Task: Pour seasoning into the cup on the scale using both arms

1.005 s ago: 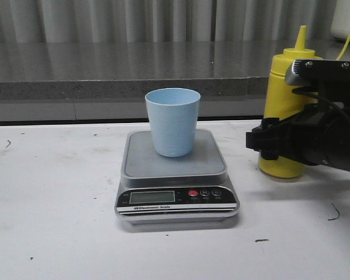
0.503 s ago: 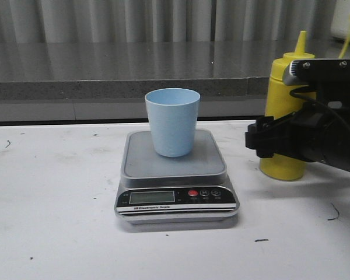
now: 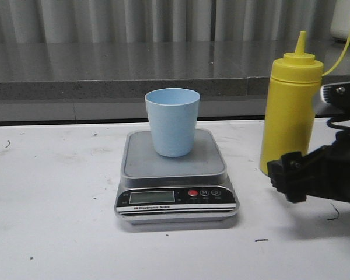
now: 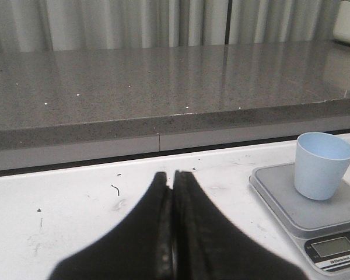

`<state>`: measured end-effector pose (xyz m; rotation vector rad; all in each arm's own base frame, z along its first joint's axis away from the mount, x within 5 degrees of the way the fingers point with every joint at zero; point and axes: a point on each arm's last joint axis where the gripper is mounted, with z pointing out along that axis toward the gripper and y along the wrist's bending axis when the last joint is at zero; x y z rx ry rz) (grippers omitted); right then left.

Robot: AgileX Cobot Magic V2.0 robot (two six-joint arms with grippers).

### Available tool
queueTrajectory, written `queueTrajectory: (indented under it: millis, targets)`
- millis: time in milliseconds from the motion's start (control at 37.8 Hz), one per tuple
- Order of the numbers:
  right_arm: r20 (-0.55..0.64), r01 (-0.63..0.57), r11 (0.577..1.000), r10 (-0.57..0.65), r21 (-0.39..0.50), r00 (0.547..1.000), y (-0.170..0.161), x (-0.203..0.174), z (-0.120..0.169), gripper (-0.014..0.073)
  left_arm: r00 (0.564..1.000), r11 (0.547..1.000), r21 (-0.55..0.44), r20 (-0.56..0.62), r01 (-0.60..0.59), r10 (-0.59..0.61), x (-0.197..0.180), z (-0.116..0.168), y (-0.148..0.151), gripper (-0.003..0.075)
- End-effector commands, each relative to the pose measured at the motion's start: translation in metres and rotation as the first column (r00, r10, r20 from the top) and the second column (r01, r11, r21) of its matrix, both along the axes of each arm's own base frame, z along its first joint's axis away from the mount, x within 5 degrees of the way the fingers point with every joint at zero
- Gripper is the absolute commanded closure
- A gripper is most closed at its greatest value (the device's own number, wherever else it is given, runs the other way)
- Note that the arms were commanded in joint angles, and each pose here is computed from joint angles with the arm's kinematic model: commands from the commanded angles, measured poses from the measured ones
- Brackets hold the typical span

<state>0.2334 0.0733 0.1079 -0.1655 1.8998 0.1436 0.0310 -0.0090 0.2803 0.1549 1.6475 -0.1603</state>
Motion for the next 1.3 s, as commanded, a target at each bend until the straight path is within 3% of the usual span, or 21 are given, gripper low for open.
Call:
queueTrajectory:
  millis: [0,79,185,238,450,608,688,820,1031,1270]
  targets:
    - [0.183,-0.014,0.999,0.009,0.028,0.983,-0.004,-0.01,0.027,-0.0022,0.995,0.999,-0.039,0.095,-0.003,0.007,-0.001,0.015,0.0,0.074]
    - [0.195,-0.015,0.999,0.008,0.033,0.981,-0.007,-0.019,0.033,0.0161,0.995,0.999,-0.039,0.095,-0.003,0.007,-0.001,0.015,0.0,0.074]
    - [0.234,-0.016,0.999,0.005,0.047,0.972,-0.01,-0.027,0.044,0.0538,0.995,0.999,-0.039,0.095,-0.003,0.007,-0.001,0.015,0.0,0.074]
    - [0.26,-0.018,0.998,0.002,0.057,0.966,-0.012,-0.031,0.051,0.0673,0.995,0.999,-0.039,0.095,-0.003,0.007,-0.001,0.015,0.0,0.074]
    - [0.4,-0.032,0.993,-0.018,0.117,0.917,-0.017,-0.045,0.089,0.0664,0.995,0.999,-0.039,0.095,-0.003,0.007,-0.001,0.015,0.0,0.074]
    - [0.344,0.004,0.986,-0.063,0.169,0.937,-0.023,-0.053,0.109,0.0664,0.995,0.999,-0.039,0.095,-0.003,0.007,-0.001,0.015,0.0,0.074]
    - [0.293,0.027,0.988,-0.072,0.154,0.953,-0.027,-0.058,0.123,0.0664,0.995,0.999,-0.039,0.095,-0.003,0.007,-0.001,0.015,0.0,0.074]
    - [0.311,0.017,0.996,-0.043,0.086,0.949,-0.029,-0.067,0.157,0.0664,0.995,0.999,-0.039,0.095,-0.003,0.007,-0.001,0.015,0.0,0.074]
    - [0.436,0.01,0.998,-0.037,0.062,0.899,-0.038,-0.09,0.21,0.0664,0.995,0.999,-0.039,0.095,-0.003,0.007,-0.001,0.015,0.0,0.074]
    - [0.528,0.006,0.995,-0.056,0.095,0.847,-0.049,-0.119,0.226,0.0664,0.995,0.999,-0.039,0.095,-0.003,0.007,-0.001,0.015,0.0,0.074]
